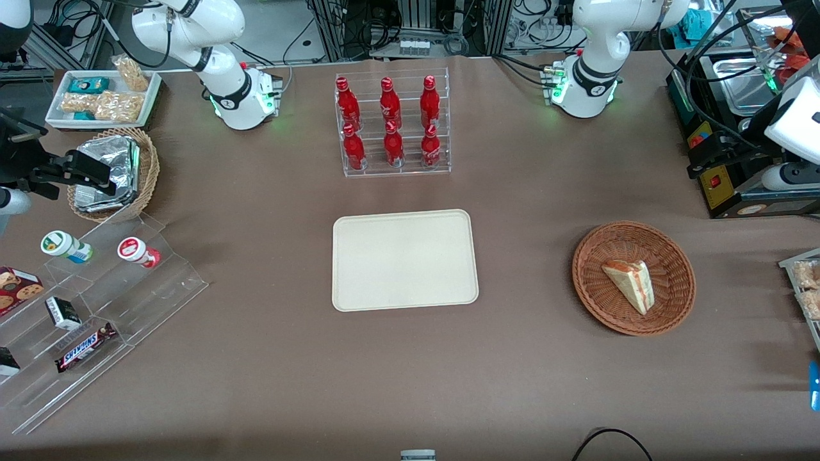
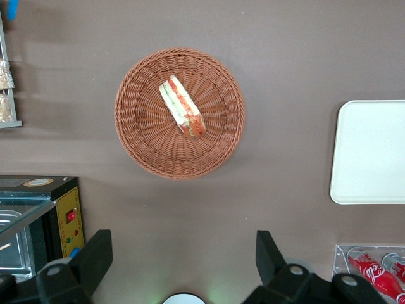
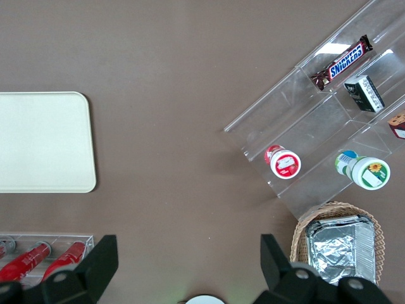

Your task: Place sandwich from basket to tray

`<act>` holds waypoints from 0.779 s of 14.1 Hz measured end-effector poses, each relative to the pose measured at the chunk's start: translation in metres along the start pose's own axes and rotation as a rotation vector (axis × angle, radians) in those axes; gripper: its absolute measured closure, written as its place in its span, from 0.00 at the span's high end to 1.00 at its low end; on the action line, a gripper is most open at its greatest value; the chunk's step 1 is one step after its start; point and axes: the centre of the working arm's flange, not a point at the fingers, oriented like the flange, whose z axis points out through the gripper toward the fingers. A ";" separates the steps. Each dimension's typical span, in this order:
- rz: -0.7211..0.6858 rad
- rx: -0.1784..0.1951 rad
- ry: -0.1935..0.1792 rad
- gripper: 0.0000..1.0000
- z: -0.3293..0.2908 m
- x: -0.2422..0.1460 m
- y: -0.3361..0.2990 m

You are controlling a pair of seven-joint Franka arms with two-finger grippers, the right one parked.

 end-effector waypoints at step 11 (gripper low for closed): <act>0.015 0.002 -0.009 1.00 0.002 0.000 0.008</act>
